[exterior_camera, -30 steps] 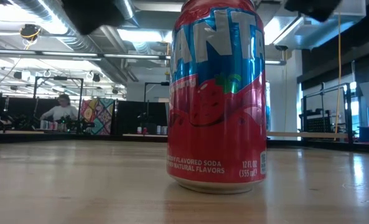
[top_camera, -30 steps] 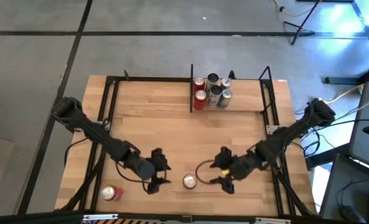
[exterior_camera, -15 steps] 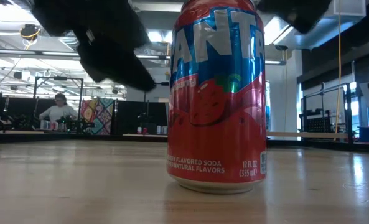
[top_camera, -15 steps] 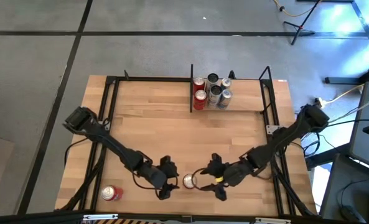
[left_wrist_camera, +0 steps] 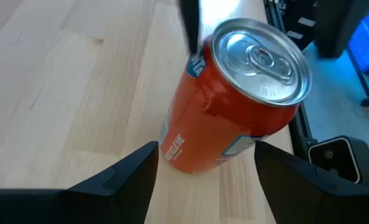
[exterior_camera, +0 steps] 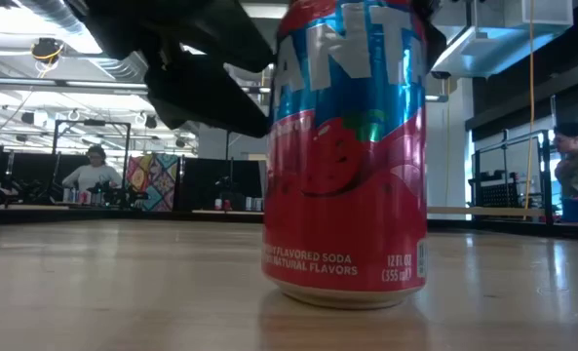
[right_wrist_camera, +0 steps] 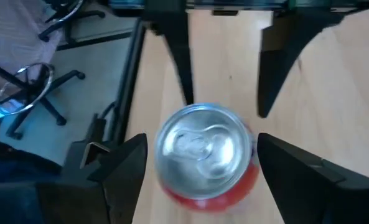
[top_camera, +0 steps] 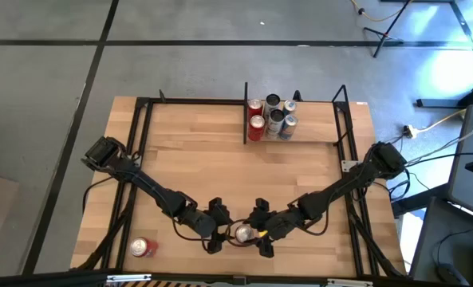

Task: Place canned beverage on shelf
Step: Put the right orange soda can on the shelf

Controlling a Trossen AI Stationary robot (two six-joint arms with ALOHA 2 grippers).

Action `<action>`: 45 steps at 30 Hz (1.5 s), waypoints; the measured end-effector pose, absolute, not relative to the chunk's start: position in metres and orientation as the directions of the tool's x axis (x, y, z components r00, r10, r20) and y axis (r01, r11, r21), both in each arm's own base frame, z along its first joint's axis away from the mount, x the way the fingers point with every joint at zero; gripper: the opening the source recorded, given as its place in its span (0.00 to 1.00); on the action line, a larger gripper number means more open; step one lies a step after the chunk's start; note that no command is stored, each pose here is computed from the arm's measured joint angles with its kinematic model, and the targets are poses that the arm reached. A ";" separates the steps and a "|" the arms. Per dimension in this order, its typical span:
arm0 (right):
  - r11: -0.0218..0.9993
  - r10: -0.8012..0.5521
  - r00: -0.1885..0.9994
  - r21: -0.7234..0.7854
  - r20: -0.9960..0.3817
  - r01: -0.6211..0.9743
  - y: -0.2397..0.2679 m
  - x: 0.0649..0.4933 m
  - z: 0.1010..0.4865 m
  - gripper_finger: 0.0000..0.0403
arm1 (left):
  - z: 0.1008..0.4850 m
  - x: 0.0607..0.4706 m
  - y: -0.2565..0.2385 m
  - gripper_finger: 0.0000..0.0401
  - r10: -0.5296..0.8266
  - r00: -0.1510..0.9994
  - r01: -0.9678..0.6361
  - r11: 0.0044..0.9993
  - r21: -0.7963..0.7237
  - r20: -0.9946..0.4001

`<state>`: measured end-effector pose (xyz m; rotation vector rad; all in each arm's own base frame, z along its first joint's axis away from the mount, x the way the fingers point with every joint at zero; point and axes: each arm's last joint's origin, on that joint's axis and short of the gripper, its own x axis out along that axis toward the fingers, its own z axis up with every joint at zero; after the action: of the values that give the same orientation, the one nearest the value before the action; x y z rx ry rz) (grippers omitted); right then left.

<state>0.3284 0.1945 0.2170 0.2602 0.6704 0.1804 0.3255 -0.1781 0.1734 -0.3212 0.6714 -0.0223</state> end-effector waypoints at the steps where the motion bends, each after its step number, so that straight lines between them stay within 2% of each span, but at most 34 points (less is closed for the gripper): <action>1: 0.955 0.238 0.769 0.286 -0.593 -0.075 0.195 0.329 0.215 0.72 | 0.174 0.326 -0.178 0.63 -0.123 0.787 -0.083 0.950 -0.301 -0.605; 5: 0.965 0.149 0.798 0.261 -0.584 0.012 0.194 0.332 0.213 0.72 | 0.175 0.327 -0.177 0.63 -0.117 0.796 -0.088 0.949 -0.304 -0.594; 12: 0.957 0.154 0.803 0.290 -0.575 0.024 0.193 0.332 0.215 0.72 | 0.175 0.327 -0.177 0.63 -0.119 0.797 -0.085 0.948 -0.307 -0.591; 21: 0.949 0.225 0.813 0.308 -0.537 -0.060 0.196 0.335 0.220 0.73 | 0.175 0.327 -0.177 0.63 -0.121 0.797 -0.085 0.948 -0.307 -0.592; 24: 0.959 0.225 0.811 0.270 -0.540 -0.087 0.196 0.334 0.220 0.78 | 0.175 0.327 -0.177 0.63 -0.120 0.796 -0.085 0.948 -0.307 -0.593; 29: 0.964 0.228 0.809 0.245 -0.542 -0.108 0.197 0.334 0.219 0.95 | 0.175 0.327 -0.177 0.63 -0.121 0.796 -0.085 0.948 -0.307 -0.593; 31: 0.955 0.260 0.796 0.268 -0.547 -0.128 0.198 0.334 0.219 0.98 | 0.175 0.327 -0.177 0.63 -0.121 0.796 -0.085 0.948 -0.307 -0.593; 37: 0.947 0.268 0.792 0.300 -0.548 -0.113 0.198 0.333 0.219 0.90 | 0.175 0.327 -0.177 0.63 -0.121 0.796 -0.085 0.948 -0.307 -0.593; 45: 0.980 0.116 0.828 0.197 -0.549 -0.007 0.201 0.325 0.208 0.84 | 0.175 0.327 -0.177 0.63 -0.118 0.797 -0.090 0.947 -0.310 -0.593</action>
<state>0.3245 0.2008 0.2079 0.1902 0.5929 0.0656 0.3272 -0.1772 0.1748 -0.3339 0.6521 -0.0157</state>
